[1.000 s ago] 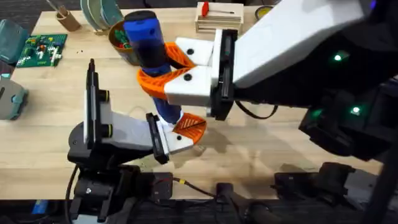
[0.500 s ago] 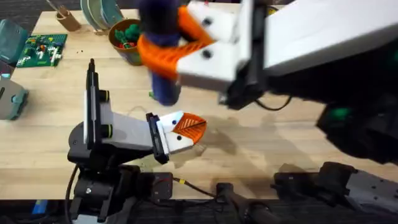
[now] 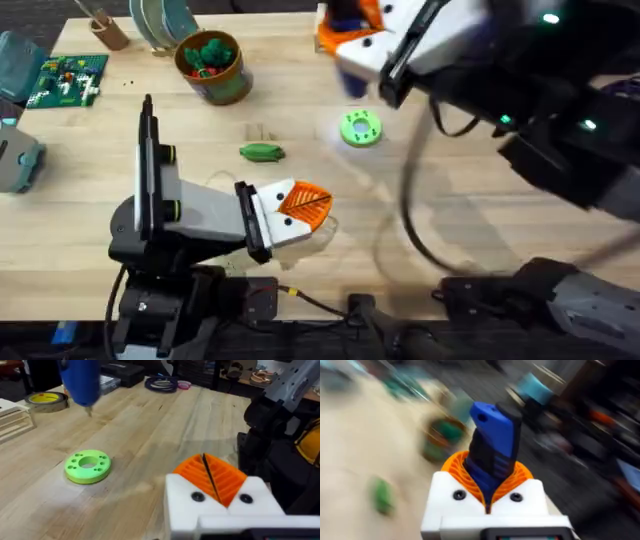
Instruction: Pick up the gripper from the table and insert it into the empty holder that is missing its gripper. Then pick up a screw, insert it into the mounting hole, and use the screwdriver to tighten it. Finally, clean up the table by picking up the vegetable and placing it into the bucket.
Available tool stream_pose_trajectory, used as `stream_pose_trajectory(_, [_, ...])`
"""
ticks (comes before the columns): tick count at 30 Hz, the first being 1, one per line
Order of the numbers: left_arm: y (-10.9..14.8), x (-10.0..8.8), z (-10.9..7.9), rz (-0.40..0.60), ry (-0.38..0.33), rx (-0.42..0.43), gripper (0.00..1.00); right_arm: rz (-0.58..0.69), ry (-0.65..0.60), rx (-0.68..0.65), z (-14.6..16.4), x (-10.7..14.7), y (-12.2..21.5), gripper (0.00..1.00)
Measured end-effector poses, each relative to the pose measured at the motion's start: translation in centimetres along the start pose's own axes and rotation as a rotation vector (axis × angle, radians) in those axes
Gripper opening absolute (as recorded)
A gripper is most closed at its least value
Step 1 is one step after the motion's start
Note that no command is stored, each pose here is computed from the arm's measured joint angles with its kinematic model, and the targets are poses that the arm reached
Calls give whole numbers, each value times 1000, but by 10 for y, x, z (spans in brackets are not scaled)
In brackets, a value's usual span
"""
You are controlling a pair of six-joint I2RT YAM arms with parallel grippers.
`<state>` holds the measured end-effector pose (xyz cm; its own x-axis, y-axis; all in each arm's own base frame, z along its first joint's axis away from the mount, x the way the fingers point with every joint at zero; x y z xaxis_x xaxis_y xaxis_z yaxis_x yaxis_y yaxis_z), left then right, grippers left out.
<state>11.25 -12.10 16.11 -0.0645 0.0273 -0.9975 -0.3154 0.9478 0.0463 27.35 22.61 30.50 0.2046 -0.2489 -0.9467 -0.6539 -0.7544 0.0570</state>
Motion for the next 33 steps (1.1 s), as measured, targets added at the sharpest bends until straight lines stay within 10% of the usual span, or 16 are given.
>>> stream_pose_trajectory(10, [0,0,0,0,0,0,13,534,245,320,-100,141,8,9])
stream_pose_trajectory(21, [0,0,0,0,0,0,13,838,483,164,-98,238,7,9])
stream_pose_trajectory(30, [0,0,0,0,0,0,13,994,553,145,-95,276,13,13])
stream_pose_trajectory(33, [0,0,0,0,0,0,13,996,551,149,-95,276,13,236])
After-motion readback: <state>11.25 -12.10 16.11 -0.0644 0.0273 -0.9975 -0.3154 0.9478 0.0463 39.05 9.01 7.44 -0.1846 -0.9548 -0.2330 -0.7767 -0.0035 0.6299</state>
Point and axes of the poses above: each hand's point on the last joint's axis, 136 mm out from that joint toward the fingers, its own y axis back along the fingers, its own z axis along the line the jaws close on, x = y × z, the point moved 5 cm from there along y, back along the fingers, and after that the axes turned 4 degrees about -y, right-handed, at the moved point
